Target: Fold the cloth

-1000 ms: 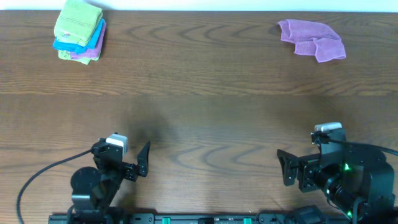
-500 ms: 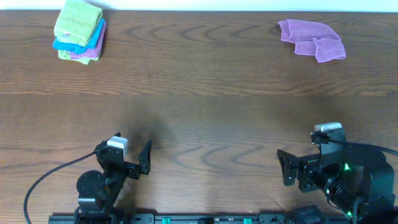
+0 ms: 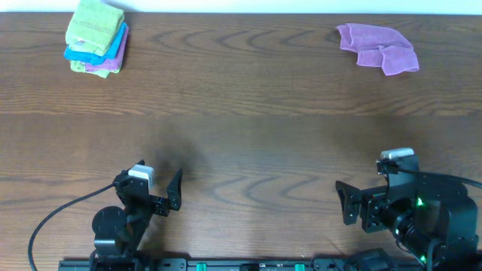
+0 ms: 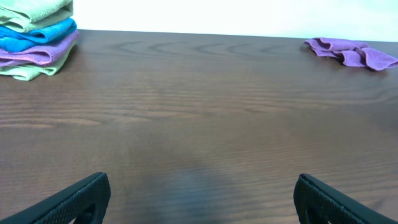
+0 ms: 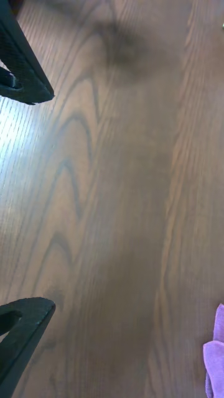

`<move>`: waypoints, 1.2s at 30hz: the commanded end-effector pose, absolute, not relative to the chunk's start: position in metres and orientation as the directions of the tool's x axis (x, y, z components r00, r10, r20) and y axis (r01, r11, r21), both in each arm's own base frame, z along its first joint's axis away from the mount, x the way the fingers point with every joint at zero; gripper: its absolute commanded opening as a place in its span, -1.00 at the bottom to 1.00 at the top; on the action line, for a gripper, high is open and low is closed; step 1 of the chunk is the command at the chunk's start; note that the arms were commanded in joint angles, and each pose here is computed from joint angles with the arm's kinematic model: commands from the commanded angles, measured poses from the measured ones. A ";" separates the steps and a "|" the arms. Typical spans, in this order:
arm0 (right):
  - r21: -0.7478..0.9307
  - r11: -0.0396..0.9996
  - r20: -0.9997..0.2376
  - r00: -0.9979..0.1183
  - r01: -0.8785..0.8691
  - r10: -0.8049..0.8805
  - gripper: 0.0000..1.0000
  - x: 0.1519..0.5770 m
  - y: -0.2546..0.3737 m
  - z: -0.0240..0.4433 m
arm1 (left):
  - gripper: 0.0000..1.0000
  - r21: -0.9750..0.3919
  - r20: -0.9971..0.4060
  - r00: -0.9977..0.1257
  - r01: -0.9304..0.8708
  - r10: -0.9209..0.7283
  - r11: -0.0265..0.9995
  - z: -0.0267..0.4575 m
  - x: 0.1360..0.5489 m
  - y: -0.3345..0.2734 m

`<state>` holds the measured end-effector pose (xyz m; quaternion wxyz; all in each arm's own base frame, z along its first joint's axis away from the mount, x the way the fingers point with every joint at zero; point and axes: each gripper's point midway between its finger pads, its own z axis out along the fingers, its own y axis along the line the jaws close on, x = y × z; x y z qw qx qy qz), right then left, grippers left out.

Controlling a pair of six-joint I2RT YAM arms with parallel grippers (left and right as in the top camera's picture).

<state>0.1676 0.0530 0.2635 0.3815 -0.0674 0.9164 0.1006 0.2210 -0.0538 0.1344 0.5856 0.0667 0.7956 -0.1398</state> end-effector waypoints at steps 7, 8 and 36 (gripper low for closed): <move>-0.004 0.992 -0.756 -0.649 -0.128 -0.087 0.99 0.178 0.028 0.263 | 0.91 -0.144 -0.946 -0.319 0.247 -0.060 0.958 0.125 0.222 -0.050; -0.024 0.993 -0.783 -0.615 -0.112 -0.089 0.98 0.183 0.024 0.262 | 0.91 -0.144 -0.946 -0.319 0.247 -0.060 0.958 0.125 0.222 -0.050; 0.068 0.996 -0.835 -0.543 0.052 0.085 0.99 0.195 0.001 0.078 | 0.91 -0.144 -0.946 -0.319 0.247 -0.060 0.958 0.125 0.222 -0.050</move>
